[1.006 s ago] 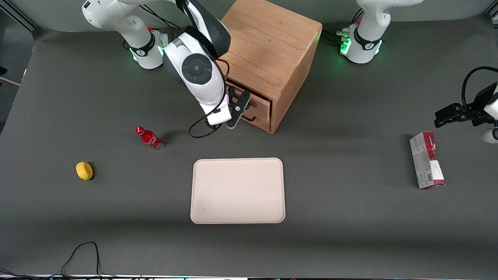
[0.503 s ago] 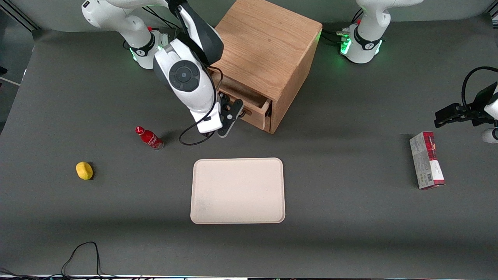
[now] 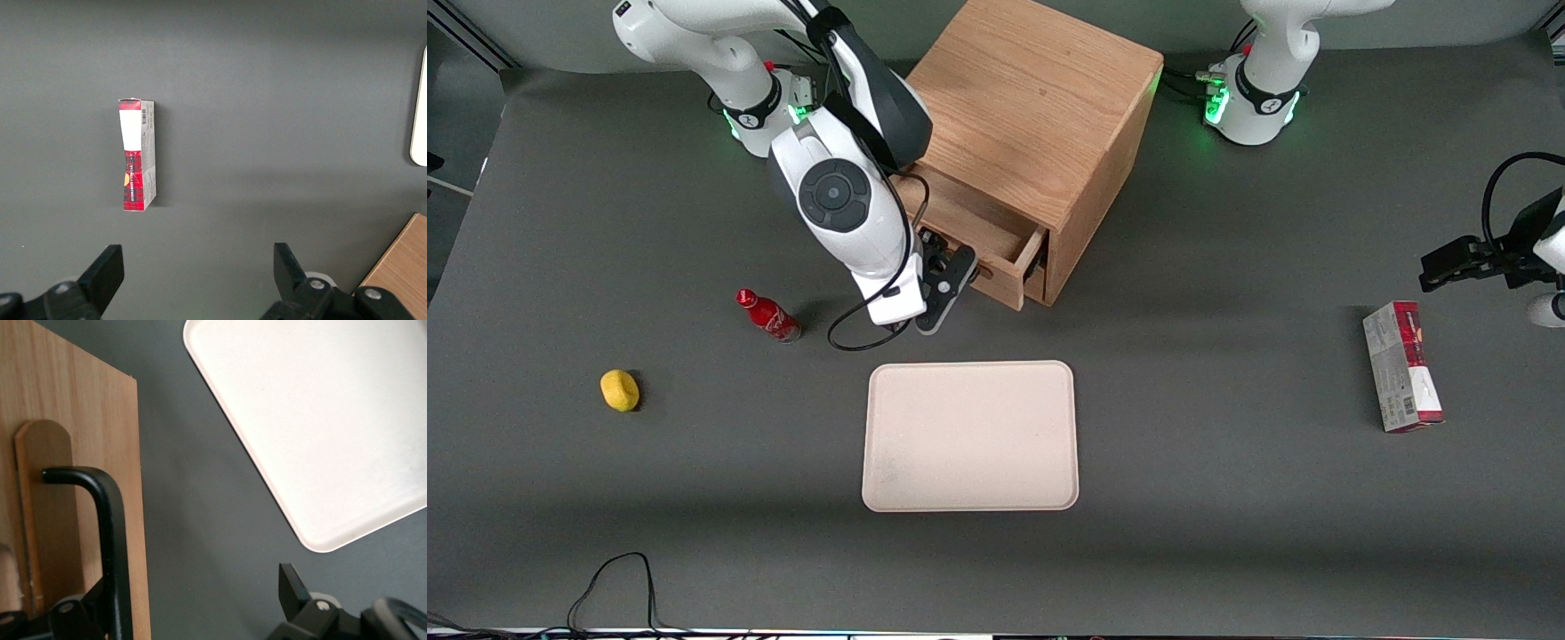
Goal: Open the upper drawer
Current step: 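Pull the upper drawer outward by its handle with the right gripper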
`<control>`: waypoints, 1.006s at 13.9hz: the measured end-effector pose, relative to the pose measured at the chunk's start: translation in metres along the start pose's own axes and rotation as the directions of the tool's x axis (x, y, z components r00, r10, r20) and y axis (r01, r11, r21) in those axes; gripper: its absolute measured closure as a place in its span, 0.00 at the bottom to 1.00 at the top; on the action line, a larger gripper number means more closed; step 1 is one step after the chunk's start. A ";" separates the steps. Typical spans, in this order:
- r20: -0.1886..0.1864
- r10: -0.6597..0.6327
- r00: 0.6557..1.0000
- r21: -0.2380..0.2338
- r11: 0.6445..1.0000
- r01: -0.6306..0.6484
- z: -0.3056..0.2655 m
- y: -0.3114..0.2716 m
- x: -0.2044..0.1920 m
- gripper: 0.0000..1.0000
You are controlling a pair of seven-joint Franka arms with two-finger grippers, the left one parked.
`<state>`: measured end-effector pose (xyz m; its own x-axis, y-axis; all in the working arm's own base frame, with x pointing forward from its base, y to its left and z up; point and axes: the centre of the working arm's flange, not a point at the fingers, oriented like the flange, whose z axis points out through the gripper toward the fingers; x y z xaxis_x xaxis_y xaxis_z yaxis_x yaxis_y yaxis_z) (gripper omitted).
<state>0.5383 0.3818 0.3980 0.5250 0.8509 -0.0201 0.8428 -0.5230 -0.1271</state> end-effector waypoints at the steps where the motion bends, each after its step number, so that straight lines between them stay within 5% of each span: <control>1: -0.003 0.006 1.000 -0.001 1.000 -0.006 -0.001 0.009 -0.001 0.00; 14: -0.014 0.067 0.998 -0.003 0.998 -0.067 -0.005 0.072 -0.015 0.00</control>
<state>0.5920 0.3311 0.3941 0.5822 0.8129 -0.0151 0.8059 -0.5794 -0.1220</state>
